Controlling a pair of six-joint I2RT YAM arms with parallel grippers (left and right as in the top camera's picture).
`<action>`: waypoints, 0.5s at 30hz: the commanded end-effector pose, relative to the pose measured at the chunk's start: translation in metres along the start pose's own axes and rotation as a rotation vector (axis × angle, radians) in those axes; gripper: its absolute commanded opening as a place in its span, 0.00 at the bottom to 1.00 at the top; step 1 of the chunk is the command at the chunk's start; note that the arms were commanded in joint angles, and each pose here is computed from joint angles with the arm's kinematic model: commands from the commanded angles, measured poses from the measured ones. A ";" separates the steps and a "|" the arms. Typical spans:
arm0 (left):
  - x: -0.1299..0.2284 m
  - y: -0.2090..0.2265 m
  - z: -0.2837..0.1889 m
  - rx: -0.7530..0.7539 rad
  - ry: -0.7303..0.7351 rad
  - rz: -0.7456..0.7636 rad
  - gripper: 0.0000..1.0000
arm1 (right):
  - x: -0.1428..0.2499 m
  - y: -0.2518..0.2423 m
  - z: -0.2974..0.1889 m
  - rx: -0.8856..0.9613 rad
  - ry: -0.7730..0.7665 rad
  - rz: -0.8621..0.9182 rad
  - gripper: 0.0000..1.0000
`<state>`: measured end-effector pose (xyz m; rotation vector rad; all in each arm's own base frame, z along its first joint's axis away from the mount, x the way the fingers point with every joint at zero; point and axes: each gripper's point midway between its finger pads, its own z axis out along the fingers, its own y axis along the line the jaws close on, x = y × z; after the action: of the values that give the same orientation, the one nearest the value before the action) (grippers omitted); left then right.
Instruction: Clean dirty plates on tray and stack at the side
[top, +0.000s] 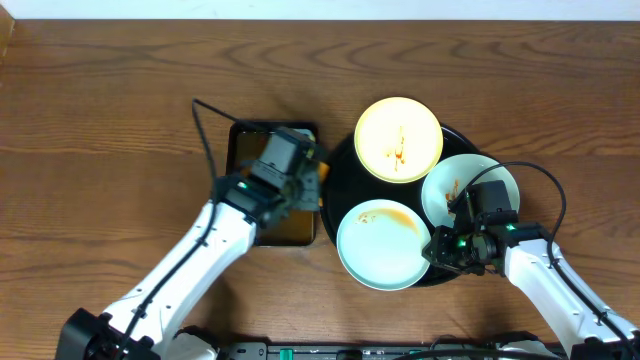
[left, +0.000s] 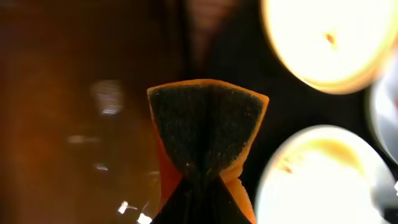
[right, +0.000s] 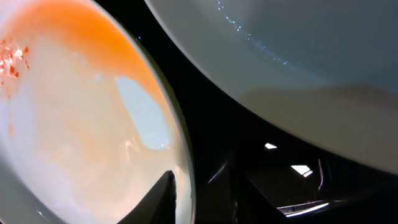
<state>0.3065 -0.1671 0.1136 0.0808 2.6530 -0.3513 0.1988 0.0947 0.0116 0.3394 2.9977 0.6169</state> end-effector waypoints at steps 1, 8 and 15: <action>-0.007 0.026 0.003 -0.070 -0.012 -0.036 0.08 | 0.003 0.001 0.002 0.001 0.011 -0.017 0.25; -0.014 0.047 0.002 -0.100 -0.023 -0.091 0.08 | 0.006 0.003 0.009 -0.039 0.006 -0.024 0.20; -0.014 0.047 0.002 -0.100 -0.023 -0.091 0.08 | 0.002 0.006 0.013 -0.063 -0.022 -0.038 0.08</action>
<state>0.3254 -0.1258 0.1110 -0.0836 2.6440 -0.2734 0.2027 0.0999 0.0033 0.3074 2.9420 0.6703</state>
